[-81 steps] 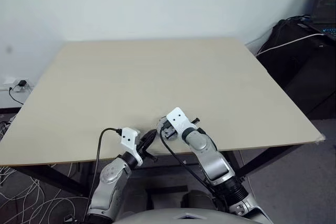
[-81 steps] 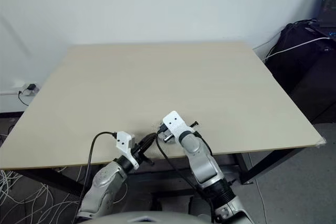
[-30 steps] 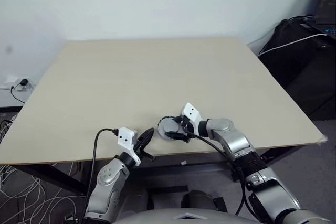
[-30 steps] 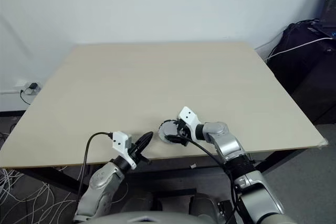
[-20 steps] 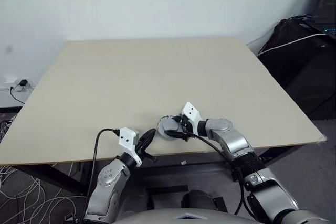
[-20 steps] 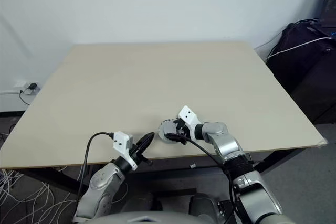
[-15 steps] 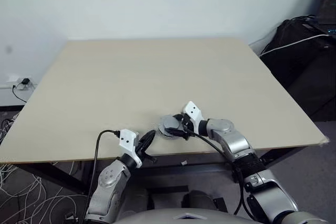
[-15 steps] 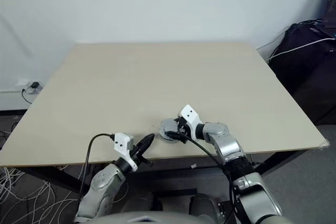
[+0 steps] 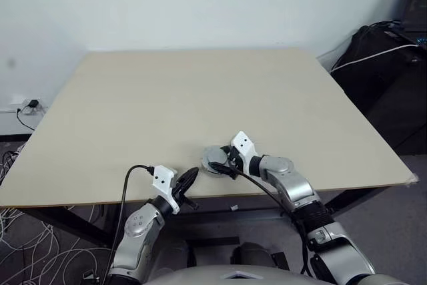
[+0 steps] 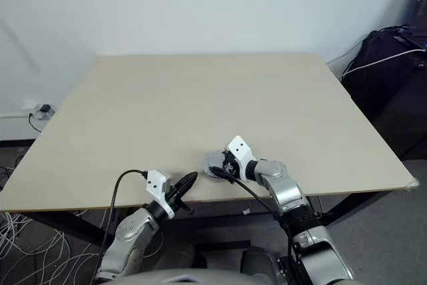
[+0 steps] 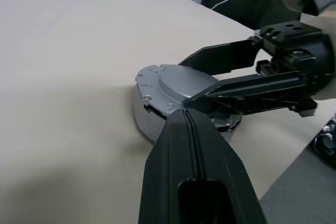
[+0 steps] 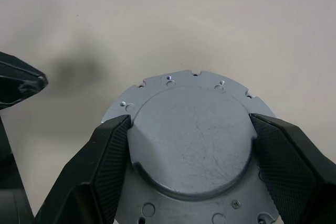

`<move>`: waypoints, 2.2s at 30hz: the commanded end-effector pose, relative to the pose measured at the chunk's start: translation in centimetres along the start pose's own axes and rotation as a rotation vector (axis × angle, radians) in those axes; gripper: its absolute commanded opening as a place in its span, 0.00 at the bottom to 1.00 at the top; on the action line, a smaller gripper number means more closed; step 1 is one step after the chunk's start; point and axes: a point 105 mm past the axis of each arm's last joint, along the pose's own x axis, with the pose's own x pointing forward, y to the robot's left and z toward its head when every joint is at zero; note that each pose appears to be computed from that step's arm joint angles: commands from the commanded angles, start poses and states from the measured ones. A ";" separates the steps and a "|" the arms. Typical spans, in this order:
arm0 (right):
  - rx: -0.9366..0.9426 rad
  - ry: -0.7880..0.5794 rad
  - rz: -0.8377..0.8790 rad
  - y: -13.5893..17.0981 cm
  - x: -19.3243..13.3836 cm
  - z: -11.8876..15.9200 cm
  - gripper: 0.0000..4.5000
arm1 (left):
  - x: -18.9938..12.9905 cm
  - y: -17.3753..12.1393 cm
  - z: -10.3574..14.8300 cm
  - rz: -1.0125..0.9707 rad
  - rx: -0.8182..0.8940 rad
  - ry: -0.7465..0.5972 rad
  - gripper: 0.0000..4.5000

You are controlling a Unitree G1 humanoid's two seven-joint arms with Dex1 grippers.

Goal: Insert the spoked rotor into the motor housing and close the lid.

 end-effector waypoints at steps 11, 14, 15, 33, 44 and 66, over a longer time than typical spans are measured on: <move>-0.063 -0.001 0.014 0.1 -0.4 0.7 0.73 | 0.1 -1.1 1.7 -0.046 0.024 -0.071 0.00; -0.070 0.006 0.013 0.1 -0.5 0.6 0.73 | -0.1 -0.7 1.0 -0.044 0.019 -0.062 0.00; -0.077 0.011 0.012 0.0 -0.5 0.5 0.73 | -0.2 -0.5 0.9 -0.044 0.018 -0.060 0.00; -0.079 0.140 -0.074 -0.3 0.2 -1.4 0.73 | -0.2 -0.9 1.9 -0.058 0.043 -0.084 0.00; -0.090 0.170 -0.080 -0.9 -0.3 -1.6 0.73 | -0.3 -0.7 1.3 -0.074 0.042 -0.082 0.00; -0.051 0.283 -0.128 -1.6 -0.8 -3.4 0.73 | -0.8 -1.1 3.2 -0.047 0.028 -0.128 0.00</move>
